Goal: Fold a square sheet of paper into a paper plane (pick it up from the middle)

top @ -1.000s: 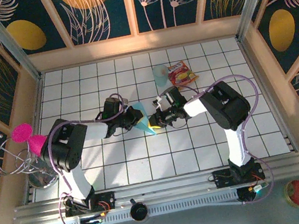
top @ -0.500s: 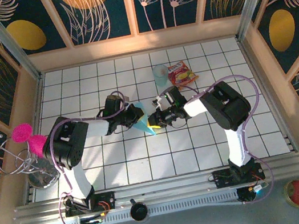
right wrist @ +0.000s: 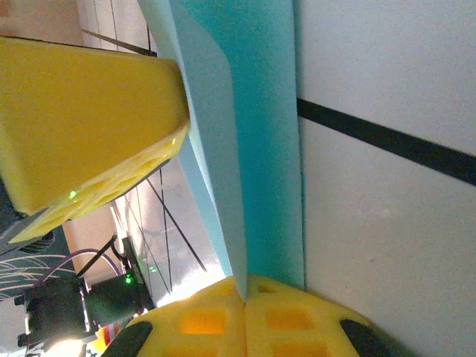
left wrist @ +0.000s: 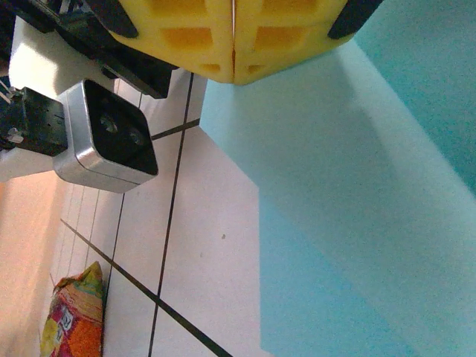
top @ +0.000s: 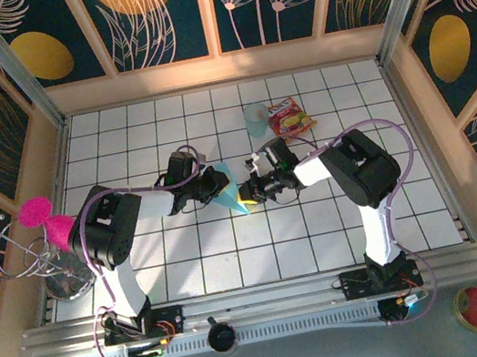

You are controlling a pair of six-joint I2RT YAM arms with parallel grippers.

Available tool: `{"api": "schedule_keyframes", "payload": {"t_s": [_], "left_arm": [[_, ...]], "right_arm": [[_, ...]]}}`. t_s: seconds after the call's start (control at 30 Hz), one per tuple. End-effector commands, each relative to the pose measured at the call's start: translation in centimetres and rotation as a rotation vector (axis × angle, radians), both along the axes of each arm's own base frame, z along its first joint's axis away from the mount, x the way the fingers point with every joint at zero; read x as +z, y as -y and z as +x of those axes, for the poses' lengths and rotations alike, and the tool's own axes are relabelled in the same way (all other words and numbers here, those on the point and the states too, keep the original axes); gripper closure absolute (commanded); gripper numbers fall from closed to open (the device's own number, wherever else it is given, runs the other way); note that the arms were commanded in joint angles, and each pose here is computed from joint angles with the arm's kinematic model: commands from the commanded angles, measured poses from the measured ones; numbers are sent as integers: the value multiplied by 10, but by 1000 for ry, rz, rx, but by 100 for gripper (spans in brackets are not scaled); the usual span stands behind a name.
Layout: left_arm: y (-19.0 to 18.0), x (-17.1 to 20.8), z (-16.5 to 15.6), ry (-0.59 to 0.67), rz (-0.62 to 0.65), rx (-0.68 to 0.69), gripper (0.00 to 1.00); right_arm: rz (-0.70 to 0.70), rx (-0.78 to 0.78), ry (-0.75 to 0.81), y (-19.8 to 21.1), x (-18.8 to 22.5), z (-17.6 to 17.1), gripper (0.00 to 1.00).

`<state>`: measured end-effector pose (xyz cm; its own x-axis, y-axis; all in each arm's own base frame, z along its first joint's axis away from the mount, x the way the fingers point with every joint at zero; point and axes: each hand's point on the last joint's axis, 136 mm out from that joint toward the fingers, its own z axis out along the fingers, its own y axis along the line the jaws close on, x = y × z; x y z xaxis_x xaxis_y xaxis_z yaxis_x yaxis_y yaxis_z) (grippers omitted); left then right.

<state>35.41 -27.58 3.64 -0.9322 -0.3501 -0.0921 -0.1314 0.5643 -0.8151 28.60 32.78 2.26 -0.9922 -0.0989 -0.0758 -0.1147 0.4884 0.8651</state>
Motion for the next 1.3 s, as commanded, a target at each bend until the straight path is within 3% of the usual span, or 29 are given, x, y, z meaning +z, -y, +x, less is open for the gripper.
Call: {"api": "schedule_keyframes", "payload": {"t_s": [0.0,0.33,0.73,0.97,1.27], "left_arm": [[-2,8,0,35,18,-4,92],[-1,-3,4,5,44,1,93],[-7,-17,5,-41,101,23,95],[-7,-15,5,-39,96,24,95],[-7,-14,4,-37,94,24,95]], "right_arm": [[-116,-67,-86,23,-34,-4,93],[-114,-51,-75,22,-31,-4,90],[-69,-18,29,18,7,-1,75],[-148,-37,104,29,12,1,69],[-248,21,119,20,-7,-8,68]]}}
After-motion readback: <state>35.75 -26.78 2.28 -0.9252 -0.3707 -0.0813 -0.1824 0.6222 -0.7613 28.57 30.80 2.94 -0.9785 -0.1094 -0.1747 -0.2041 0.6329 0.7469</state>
